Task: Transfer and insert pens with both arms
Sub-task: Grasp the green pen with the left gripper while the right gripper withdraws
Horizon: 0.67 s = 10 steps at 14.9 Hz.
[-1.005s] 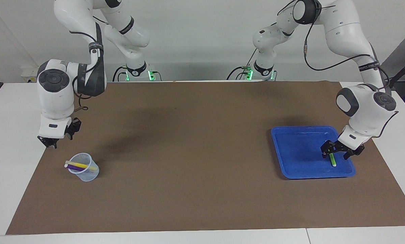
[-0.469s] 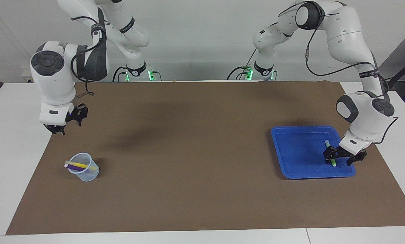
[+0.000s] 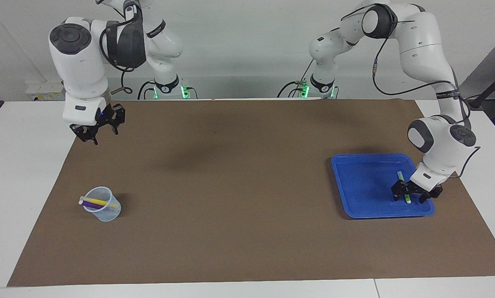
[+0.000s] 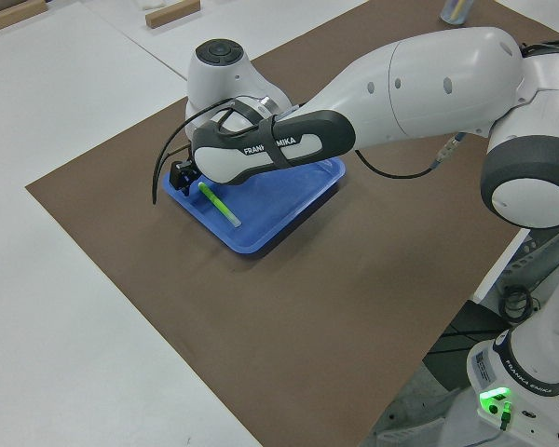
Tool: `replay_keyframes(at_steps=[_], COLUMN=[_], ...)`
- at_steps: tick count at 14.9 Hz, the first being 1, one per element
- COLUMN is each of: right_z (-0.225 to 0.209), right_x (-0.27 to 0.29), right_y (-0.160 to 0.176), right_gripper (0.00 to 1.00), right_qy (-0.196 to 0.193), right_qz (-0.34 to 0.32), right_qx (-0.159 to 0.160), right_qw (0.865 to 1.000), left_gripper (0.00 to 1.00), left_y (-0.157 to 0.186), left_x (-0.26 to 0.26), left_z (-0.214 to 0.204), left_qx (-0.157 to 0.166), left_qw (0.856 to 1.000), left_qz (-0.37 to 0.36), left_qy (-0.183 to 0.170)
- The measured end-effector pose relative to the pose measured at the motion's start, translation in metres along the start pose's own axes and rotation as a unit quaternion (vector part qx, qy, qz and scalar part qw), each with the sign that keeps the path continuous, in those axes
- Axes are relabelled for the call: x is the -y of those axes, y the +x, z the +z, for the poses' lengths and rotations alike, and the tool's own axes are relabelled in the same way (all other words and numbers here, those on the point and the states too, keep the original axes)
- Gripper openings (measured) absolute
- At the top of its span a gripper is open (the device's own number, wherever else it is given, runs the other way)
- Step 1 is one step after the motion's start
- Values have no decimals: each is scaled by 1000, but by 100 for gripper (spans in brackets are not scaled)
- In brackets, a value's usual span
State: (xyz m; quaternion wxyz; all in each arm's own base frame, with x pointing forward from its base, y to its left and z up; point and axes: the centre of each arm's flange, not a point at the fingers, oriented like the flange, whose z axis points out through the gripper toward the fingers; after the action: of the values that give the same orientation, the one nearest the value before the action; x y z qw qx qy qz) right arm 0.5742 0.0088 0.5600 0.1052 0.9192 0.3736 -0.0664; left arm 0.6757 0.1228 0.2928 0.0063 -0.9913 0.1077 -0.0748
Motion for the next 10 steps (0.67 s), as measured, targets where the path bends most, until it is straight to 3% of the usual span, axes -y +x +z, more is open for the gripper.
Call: replay_keyframes(at_steps=[2, 4, 6, 7, 9, 10], right_z=[-19, -35, -50, -57, -69, -75], right_x=[14, 23, 29, 32, 38, 41], right_y=[-1, -10, -18, -22, -28, -30], right_gripper=[73, 73, 74, 75, 75, 80], right_qy=[4, 9, 6, 3, -2, -1], right_qz=[-2, 3, 7, 9, 12, 13], right_qx=[-13, -16, -21, -23, -31, -38], right_qw=[1000, 1000, 1000, 1000, 999, 999], left_gripper=[92, 68, 64, 53, 48, 39], left_y=[-1, 1, 2, 3, 3, 3], left_x=[0, -4, -4, -4, -3, -3], left_z=[1, -2, -2, -5, -7, -7], left_qx=[1, 0, 2, 3, 8, 9], left_qw=[1000, 1000, 1000, 1000, 1000, 1000], left_qz=[0, 3, 3, 3, 3, 3], left_qy=[0, -2, -2, -3, -4, -4])
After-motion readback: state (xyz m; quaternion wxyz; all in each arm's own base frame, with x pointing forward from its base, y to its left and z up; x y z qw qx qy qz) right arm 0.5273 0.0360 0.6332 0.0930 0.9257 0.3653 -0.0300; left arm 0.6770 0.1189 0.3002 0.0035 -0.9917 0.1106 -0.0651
